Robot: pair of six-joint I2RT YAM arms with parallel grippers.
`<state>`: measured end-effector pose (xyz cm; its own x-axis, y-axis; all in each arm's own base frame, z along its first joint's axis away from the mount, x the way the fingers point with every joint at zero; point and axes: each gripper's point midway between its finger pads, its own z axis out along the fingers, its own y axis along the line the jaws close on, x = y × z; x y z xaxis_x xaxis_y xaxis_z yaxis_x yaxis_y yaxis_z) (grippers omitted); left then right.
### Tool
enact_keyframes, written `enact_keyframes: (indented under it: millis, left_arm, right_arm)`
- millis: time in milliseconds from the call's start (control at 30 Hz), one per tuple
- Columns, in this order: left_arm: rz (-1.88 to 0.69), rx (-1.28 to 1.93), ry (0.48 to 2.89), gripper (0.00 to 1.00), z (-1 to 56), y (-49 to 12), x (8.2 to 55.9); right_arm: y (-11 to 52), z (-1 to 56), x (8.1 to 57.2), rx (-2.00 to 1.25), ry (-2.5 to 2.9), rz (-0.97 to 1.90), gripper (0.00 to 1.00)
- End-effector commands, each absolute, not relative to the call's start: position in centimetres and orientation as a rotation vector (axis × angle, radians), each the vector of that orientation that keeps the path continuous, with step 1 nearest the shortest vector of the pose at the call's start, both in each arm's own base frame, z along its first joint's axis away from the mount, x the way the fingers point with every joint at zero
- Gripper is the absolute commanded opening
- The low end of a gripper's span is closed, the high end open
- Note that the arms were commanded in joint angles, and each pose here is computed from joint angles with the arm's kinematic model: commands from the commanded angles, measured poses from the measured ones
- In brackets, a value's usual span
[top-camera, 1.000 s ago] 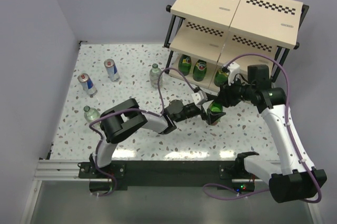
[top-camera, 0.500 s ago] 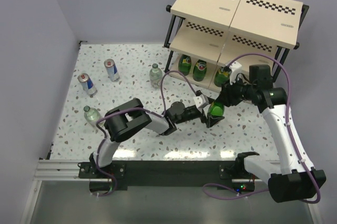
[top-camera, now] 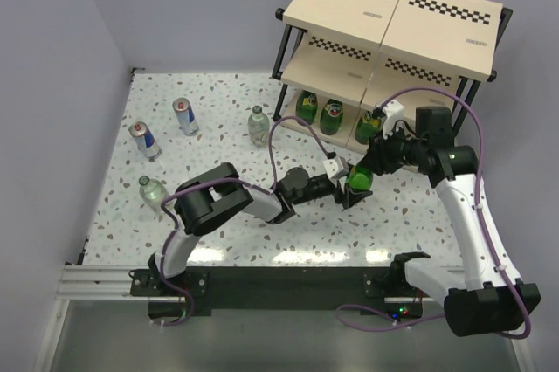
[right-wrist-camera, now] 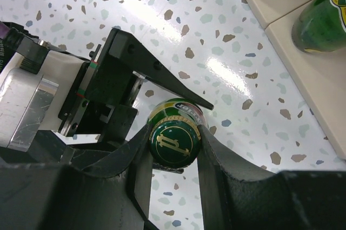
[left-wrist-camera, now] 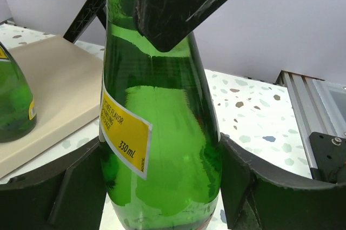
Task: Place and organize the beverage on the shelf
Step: Adjust the drink, then place the drink on the shelf.
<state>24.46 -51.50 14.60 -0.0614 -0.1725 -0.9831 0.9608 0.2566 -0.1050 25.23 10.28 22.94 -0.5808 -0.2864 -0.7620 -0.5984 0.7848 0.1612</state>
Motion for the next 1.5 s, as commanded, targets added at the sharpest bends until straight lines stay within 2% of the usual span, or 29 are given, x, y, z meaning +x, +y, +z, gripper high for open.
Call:
enact_keyframes:
  millis: [0, 67, 100, 200, 233, 267, 300, 433, 600, 1033, 1467]
  left_arm:
    - [-1.147, 0.765, 1.135, 0.00, 19.0, -51.7, 25.5]
    - [-1.148, 0.740, 1.125, 0.00, 19.4, -51.5, 25.7]
    - [-1.150, 0.735, 1.126, 0.00, 19.5, -51.5, 25.8]
    - [-1.152, 0.722, 1.113, 0.00, 19.8, -51.7, 26.0]
    - [-1.150, 0.714, 1.115, 0.00, 19.7, -51.9, 26.3]
    - [-1.150, 0.709, 1.112, 0.00, 19.9, -51.9, 26.3]
    - [-1.147, 0.701, 1.114, 0.00, 19.9, -51.9, 26.5]
    - [-1.144, 0.687, 1.110, 0.00, 20.0, -52.2, 26.9]
    - [-1.136, 0.685, 1.107, 0.00, 20.1, -52.5, 27.2]
    - [-1.114, 0.663, 1.182, 0.00, 19.9, -56.6, 29.7]
    - [-1.030, 0.651, 1.294, 0.00, 18.4, -60.9, 33.4]
  right_arm:
    - [10.8, 27.1, 26.2, -0.649, 2.056, 0.519, 0.00]
    - [10.7, 27.0, 26.3, -0.646, 2.061, 0.507, 0.03]
    - [10.6, 27.0, 26.4, -0.643, 2.063, 0.498, 0.20]
    - [10.5, 27.1, 26.5, -0.640, 2.065, 0.491, 0.43]
    - [10.3, 27.2, 26.6, -0.635, 2.064, 0.481, 0.63]
    - [10.3, 27.3, 26.6, -0.634, 2.065, 0.477, 0.68]
    - [10.1, 27.3, 26.7, -0.627, 2.068, 0.466, 0.83]
    - [9.8, 28.4, 26.9, -0.616, 2.050, 0.436, 0.98]
    - [9.1, 30.3, 27.1, -0.596, 2.024, 0.375, 0.99]
    - [6.1, 40.2, 26.8, -0.401, 1.840, 0.184, 0.99]
    - [5.6, 42.7, 26.9, -0.354, 1.799, 0.160, 0.99]
